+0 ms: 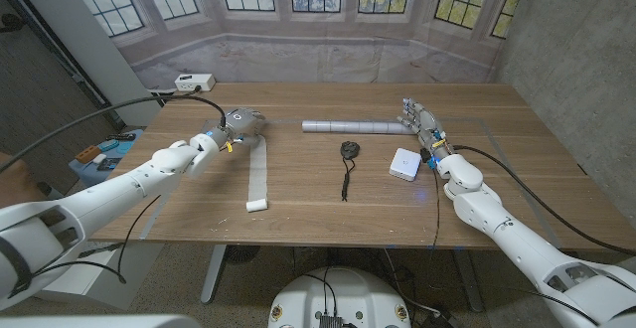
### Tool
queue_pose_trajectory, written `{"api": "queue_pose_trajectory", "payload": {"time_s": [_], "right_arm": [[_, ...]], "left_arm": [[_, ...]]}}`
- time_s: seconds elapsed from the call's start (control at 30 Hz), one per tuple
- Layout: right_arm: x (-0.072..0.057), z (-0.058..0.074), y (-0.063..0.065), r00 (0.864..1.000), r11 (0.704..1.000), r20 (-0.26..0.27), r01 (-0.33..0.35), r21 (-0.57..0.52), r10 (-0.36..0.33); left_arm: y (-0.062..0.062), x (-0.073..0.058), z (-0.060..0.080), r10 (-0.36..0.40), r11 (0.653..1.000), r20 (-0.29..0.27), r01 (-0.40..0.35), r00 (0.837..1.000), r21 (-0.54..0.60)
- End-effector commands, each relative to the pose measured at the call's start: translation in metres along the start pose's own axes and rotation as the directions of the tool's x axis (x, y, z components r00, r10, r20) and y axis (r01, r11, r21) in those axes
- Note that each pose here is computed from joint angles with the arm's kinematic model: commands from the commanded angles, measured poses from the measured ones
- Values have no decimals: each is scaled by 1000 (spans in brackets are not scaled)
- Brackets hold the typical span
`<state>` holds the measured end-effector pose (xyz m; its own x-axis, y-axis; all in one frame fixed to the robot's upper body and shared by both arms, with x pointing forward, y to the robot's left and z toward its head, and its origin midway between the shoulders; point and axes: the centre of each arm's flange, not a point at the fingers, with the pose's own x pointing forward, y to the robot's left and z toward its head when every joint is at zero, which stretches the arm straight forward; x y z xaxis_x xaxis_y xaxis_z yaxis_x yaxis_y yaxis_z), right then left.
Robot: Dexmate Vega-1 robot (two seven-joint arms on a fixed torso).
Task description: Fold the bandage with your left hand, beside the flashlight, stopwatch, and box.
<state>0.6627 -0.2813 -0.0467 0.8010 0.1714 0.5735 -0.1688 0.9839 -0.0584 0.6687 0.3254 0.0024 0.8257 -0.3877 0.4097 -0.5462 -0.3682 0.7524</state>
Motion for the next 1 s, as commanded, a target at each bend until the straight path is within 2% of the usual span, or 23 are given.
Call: {"api": "queue_pose_trajectory", "payload": {"time_s": [0.03, 0.63, 1.0], "right_arm": [[-4, 1, 1, 1000, 1000, 9, -4, 6, 4], [-2, -1, 8, 1000, 1000, 14, -15, 13, 14], [-6, 0, 8, 1000, 1000, 16, -13, 14, 13]], "left_arm": [[11, -6, -5, 2, 1000, 4, -3, 1000, 21], [23, -11, -16, 3, 999, 12, -4, 1000, 44], [26, -12, -13, -4, 999, 22, 4, 1000, 42]]}}
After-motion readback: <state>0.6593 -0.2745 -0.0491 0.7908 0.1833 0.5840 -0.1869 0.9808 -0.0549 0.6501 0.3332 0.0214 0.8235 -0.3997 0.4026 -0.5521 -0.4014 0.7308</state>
